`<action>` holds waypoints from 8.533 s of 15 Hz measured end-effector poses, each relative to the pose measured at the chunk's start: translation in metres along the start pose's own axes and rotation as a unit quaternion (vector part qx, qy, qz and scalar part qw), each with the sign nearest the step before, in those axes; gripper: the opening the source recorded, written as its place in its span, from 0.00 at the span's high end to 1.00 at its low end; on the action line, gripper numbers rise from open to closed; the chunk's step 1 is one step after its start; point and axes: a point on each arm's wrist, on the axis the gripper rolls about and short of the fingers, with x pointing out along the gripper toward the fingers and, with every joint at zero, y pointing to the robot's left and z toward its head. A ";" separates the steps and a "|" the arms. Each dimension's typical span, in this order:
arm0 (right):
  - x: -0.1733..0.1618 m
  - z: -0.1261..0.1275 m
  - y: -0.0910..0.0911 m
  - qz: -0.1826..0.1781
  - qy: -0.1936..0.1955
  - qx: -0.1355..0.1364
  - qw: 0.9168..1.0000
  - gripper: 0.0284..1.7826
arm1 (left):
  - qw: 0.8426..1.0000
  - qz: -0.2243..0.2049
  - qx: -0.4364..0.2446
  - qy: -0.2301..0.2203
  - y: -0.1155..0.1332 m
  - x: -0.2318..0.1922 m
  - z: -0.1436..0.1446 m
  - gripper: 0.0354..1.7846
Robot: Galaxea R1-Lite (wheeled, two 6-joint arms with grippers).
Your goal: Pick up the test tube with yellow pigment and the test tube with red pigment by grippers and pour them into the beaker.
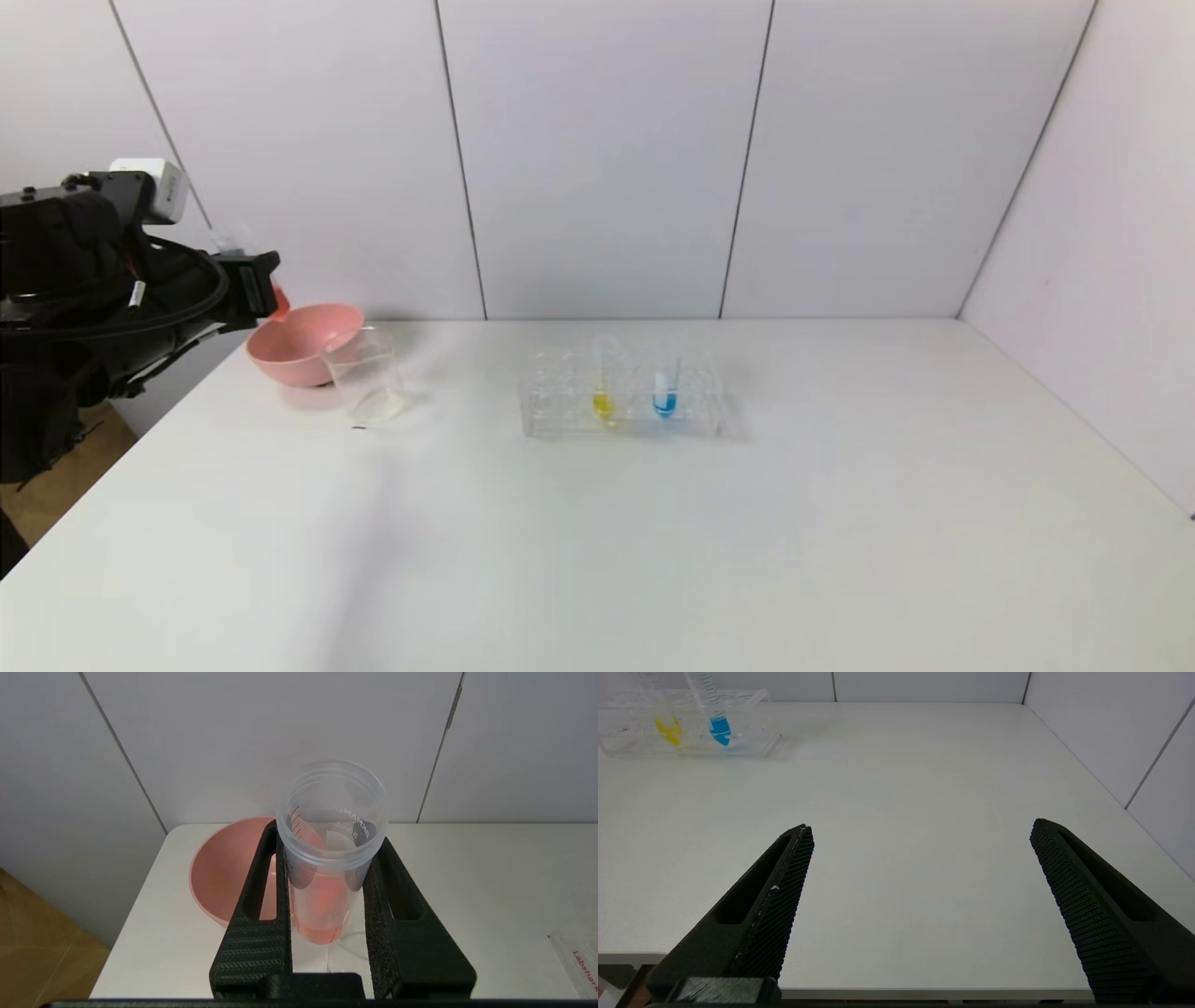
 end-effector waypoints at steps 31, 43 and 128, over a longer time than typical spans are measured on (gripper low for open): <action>0.000 0.000 0.000 0.000 0.000 0.000 1.000 0.05 | 0.983 -0.131 0.104 0.078 0.058 0.002 -0.004 0.76; 0.000 0.000 0.000 0.000 0.000 0.000 1.000 0.05 | 0.944 -0.218 0.202 0.145 0.073 0.010 0.015 0.76; 0.000 0.000 0.000 0.000 0.000 0.000 1.000 0.05 | 0.753 -0.311 0.485 0.318 0.017 0.080 0.021 0.76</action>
